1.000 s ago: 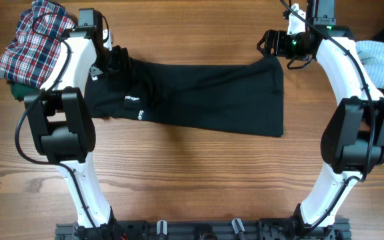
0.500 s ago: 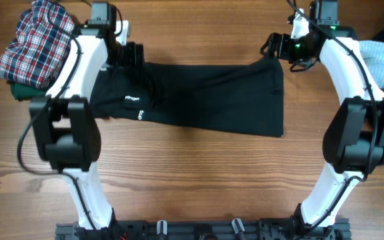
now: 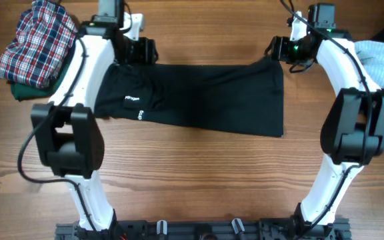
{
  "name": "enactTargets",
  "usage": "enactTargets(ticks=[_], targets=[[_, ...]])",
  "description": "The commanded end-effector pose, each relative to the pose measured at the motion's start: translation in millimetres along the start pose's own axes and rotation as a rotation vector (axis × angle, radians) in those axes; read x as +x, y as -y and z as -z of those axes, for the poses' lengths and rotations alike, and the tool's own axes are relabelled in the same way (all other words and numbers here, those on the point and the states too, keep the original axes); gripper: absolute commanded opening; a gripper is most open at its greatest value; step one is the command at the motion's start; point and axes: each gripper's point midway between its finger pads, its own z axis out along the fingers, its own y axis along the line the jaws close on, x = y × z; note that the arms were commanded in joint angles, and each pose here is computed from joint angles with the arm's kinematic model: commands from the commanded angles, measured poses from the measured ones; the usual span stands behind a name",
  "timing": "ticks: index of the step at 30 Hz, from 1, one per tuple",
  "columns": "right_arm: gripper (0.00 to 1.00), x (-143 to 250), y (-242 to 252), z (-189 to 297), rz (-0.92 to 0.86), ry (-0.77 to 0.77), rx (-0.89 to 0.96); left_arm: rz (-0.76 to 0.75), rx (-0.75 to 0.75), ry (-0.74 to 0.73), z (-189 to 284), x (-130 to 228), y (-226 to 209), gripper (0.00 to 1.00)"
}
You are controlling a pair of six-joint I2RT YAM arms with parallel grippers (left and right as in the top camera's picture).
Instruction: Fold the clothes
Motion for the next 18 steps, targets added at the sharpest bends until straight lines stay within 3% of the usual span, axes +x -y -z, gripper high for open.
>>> enactTargets(ticks=[1,10,18], targets=[[0.75,1.6,0.6,-8.4,0.026,-0.007,0.017,-0.014,-0.034,-0.064,-26.0,15.2,-4.6,0.72],[0.75,9.7,0.4,-29.3,0.034,-0.035,0.014,0.003,-0.038,-0.128,-42.6,35.5,-10.8,0.72],[0.68,-0.7,13.9,-41.5,0.050,0.011,0.072,0.005,-0.038,-0.138,-45.2,37.9,-11.5,0.72]])
